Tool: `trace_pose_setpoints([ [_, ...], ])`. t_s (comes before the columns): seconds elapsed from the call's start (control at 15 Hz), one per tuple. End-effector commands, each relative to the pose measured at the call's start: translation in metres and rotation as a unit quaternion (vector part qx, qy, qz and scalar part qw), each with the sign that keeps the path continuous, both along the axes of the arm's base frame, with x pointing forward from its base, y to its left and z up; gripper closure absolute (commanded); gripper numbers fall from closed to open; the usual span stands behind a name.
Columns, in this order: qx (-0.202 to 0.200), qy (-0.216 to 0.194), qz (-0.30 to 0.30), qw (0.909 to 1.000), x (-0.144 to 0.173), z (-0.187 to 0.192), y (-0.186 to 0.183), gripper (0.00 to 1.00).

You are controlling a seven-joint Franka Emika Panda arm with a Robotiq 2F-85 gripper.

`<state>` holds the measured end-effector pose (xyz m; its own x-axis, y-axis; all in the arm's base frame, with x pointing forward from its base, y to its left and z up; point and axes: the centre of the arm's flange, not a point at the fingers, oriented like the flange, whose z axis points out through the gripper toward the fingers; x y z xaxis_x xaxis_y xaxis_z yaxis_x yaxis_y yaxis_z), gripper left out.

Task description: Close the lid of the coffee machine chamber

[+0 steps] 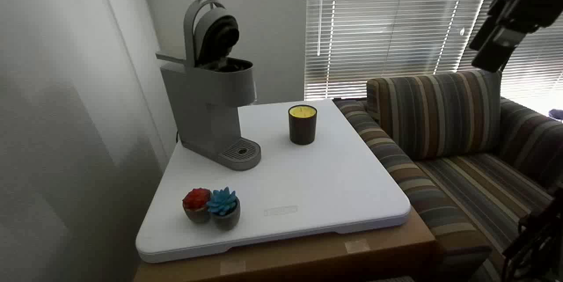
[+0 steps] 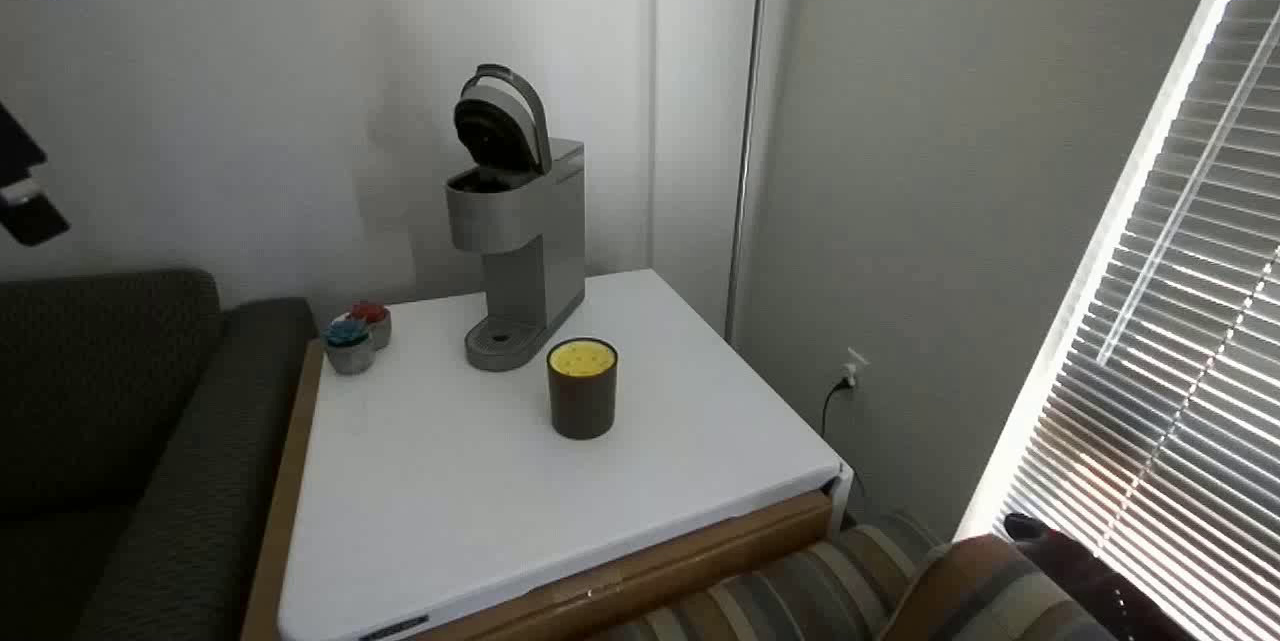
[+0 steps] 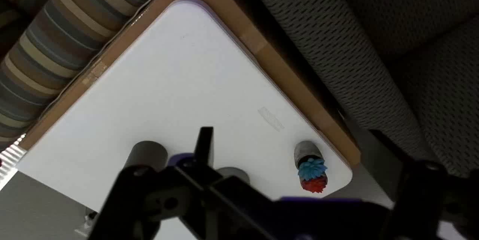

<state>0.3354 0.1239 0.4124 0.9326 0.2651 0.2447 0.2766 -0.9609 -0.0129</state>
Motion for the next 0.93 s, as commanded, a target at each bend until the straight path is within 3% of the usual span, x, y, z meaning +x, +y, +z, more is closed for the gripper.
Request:
trace_pose_setpoints([
  [0.0,0.0,0.001,0.0,1.0,0.0,-0.001,0.0,0.0],
  [0.27,0.01,-0.072,-0.068,0.995,0.035,0.0,0.001,0.0],
  [0.73,0.024,-0.174,-0.107,0.9786,0.112,0.011,0.009,0.0],
  [0.8,0.023,-0.159,-0.101,0.9818,0.074,0.018,0.003,0.0],
  [0.87,0.027,-0.166,-0.103,0.9804,0.084,0.018,0.003,0.0],
])
